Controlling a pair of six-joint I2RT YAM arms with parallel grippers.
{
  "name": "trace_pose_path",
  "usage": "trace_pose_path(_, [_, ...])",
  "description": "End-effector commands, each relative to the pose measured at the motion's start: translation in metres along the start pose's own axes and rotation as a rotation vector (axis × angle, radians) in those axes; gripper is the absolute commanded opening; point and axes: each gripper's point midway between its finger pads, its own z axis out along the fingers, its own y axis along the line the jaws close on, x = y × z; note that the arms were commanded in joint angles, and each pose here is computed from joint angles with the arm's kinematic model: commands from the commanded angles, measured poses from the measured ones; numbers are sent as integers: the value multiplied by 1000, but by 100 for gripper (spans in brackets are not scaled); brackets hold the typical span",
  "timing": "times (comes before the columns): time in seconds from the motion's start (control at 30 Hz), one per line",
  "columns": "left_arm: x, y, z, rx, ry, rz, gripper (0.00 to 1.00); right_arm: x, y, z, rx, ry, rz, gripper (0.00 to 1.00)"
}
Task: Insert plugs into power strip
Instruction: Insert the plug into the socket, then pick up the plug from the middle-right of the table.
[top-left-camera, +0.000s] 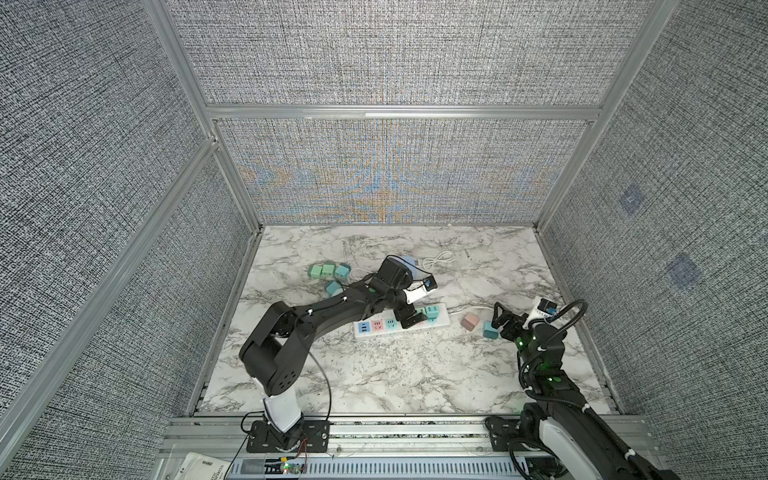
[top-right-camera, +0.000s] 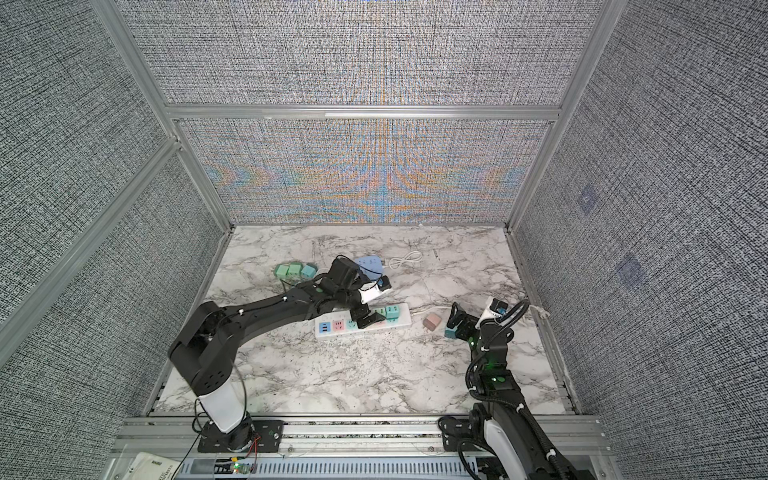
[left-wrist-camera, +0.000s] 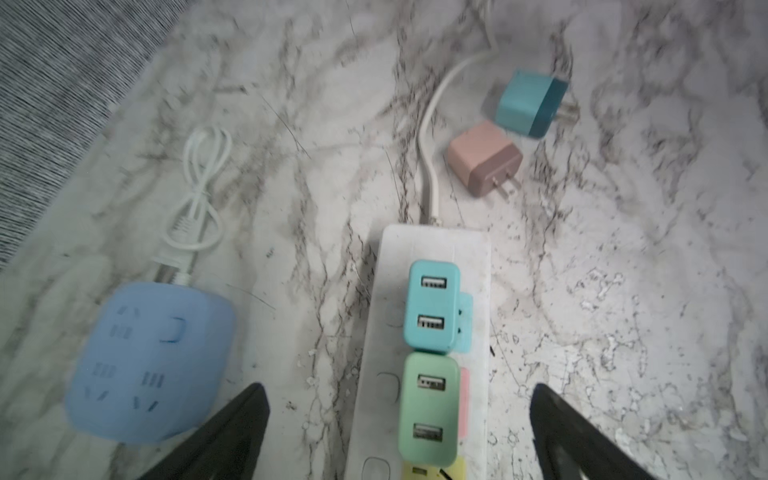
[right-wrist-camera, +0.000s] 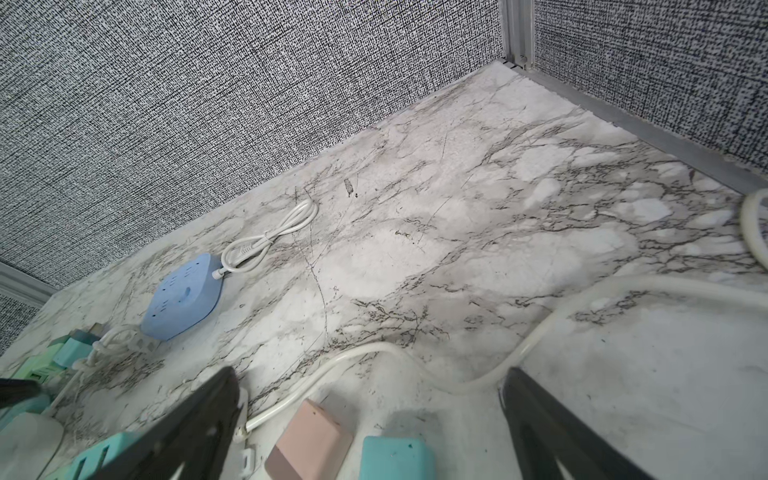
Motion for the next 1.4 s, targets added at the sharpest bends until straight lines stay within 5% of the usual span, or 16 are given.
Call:
trace_pose_path(0.0, [-36, 11, -28, -87, -156, -63, 99, -7, 4, 0, -16, -25, 4, 99])
trace_pose_path(0.2, [-62, 29, -110, -346, -405, -181, 99, -6, 7, 1, -28, -18, -1, 99])
trace_pose_path(0.37, [-46, 47, -182, -632, -647, -328, 99, -6, 7, 0, -30, -17, 0, 99])
trace_pose_path(0.57, [-53, 39, -201, -572, -612, -396, 99, 13, 12, -9, -30, 129, 78, 92])
trace_pose_path(0.83, [-42, 72, -240, -719, -713, -862, 99, 44, 24, -28, 23, 259, 86, 78])
trace_pose_path(1.0, [-31, 82, -265, -840, -769, -954, 99, 50, 17, -17, 154, 274, 13, 78])
trace_pose_path(1.13, [-47, 76, -293, -836, -828, -882, 99, 55, -2, -12, 302, 317, -11, 78])
trace_pose_path(1.23, [-55, 69, -309, -853, -794, -752, 99, 65, -2, -5, 287, 332, -9, 77])
trace_pose_path(1.37, [-39, 68, -326, -937, -887, -763, 99, 70, -3, 1, 299, 372, -18, 75])
